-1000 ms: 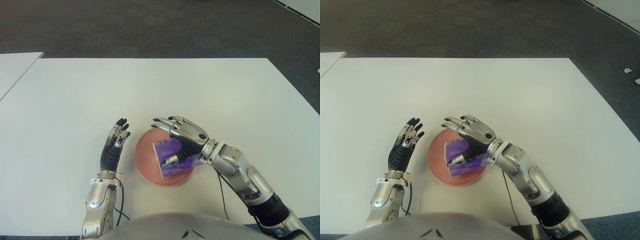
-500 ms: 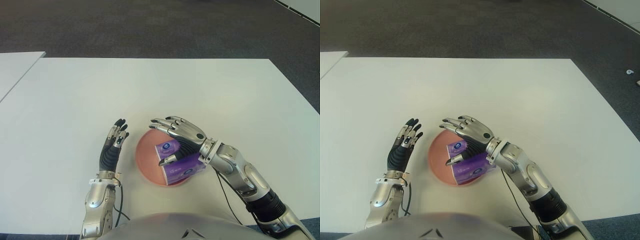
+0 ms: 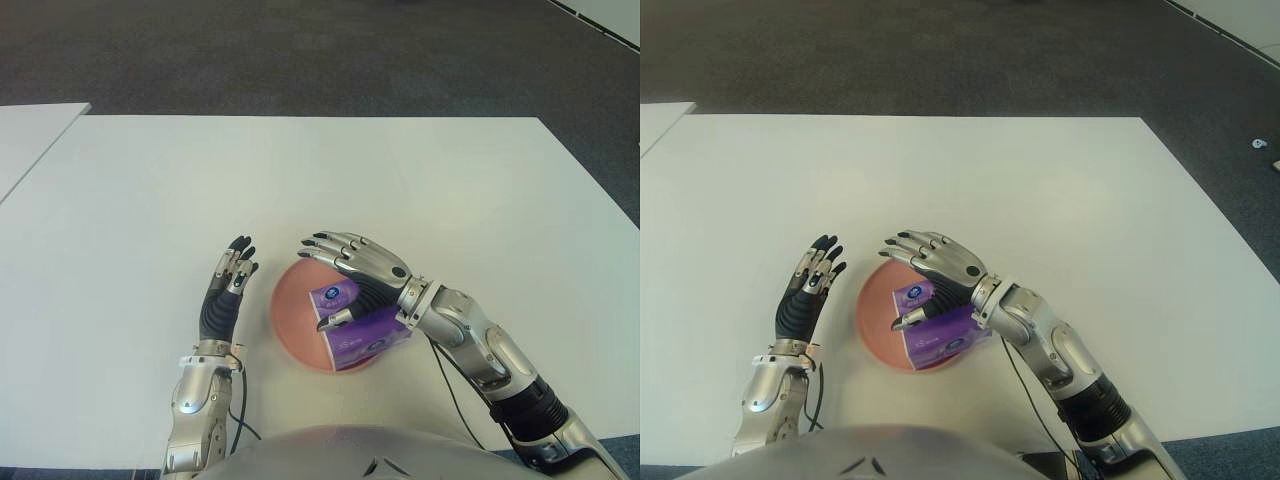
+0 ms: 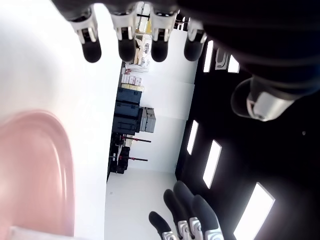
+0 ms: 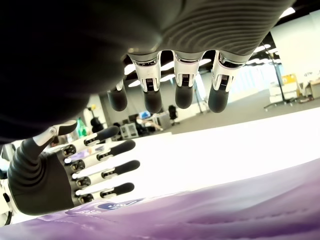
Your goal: Put the tissue paper into the plate.
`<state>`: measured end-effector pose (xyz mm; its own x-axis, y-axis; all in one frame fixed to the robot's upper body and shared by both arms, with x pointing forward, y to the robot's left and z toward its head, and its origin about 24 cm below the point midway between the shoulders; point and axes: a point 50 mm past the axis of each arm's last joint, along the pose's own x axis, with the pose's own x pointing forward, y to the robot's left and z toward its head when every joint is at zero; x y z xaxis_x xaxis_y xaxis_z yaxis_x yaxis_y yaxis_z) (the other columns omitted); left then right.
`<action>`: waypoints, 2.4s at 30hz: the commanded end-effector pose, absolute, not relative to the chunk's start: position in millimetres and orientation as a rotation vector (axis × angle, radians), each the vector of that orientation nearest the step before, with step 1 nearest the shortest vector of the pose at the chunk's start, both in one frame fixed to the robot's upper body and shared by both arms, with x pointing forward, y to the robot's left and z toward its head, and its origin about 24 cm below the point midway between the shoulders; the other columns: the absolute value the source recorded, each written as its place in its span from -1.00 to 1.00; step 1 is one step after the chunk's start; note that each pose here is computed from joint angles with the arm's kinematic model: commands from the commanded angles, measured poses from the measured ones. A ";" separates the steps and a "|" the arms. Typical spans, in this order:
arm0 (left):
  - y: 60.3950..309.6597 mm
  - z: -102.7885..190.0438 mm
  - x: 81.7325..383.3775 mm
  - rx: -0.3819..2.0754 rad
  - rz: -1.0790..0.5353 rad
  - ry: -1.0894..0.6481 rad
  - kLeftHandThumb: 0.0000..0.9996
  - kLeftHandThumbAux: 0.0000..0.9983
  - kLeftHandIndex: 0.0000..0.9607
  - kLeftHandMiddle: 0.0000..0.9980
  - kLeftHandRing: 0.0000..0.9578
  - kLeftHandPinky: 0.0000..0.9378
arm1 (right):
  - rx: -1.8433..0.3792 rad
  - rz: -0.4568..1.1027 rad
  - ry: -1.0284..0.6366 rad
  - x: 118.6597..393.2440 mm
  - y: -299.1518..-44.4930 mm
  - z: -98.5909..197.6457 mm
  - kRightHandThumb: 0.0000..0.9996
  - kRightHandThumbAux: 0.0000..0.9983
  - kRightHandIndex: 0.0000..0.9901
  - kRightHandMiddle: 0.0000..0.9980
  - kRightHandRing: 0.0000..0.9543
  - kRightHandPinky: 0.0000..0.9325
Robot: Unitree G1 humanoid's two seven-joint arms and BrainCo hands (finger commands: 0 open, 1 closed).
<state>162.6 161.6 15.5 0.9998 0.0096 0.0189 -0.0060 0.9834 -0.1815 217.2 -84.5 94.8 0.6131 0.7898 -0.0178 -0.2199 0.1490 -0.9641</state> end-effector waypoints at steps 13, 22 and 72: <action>159.4 11.1 162.8 -0.174 0.007 -0.014 -0.97 -0.25 -1.00 -1.00 -1.00 -1.00 | -1.177 0.774 -0.538 221.1 -88.2 92.7 -0.79 -0.37 -1.00 -1.00 -1.00 -1.00; 157.4 10.4 162.9 -0.170 0.011 -0.011 -0.97 -0.25 -1.00 -1.00 -1.00 -1.00 | -1.178 0.769 -0.534 223.1 -90.2 91.8 -0.79 -0.35 -1.00 -1.00 -1.00 -1.00; 174.6 -33.0 146.4 -0.100 0.111 0.097 -0.68 -0.03 -0.68 -0.98 -1.00 -0.92 | 0.078 0.017 0.283 204.5 -174.3 -20.4 -0.43 0.46 -0.55 -0.38 -0.36 -0.31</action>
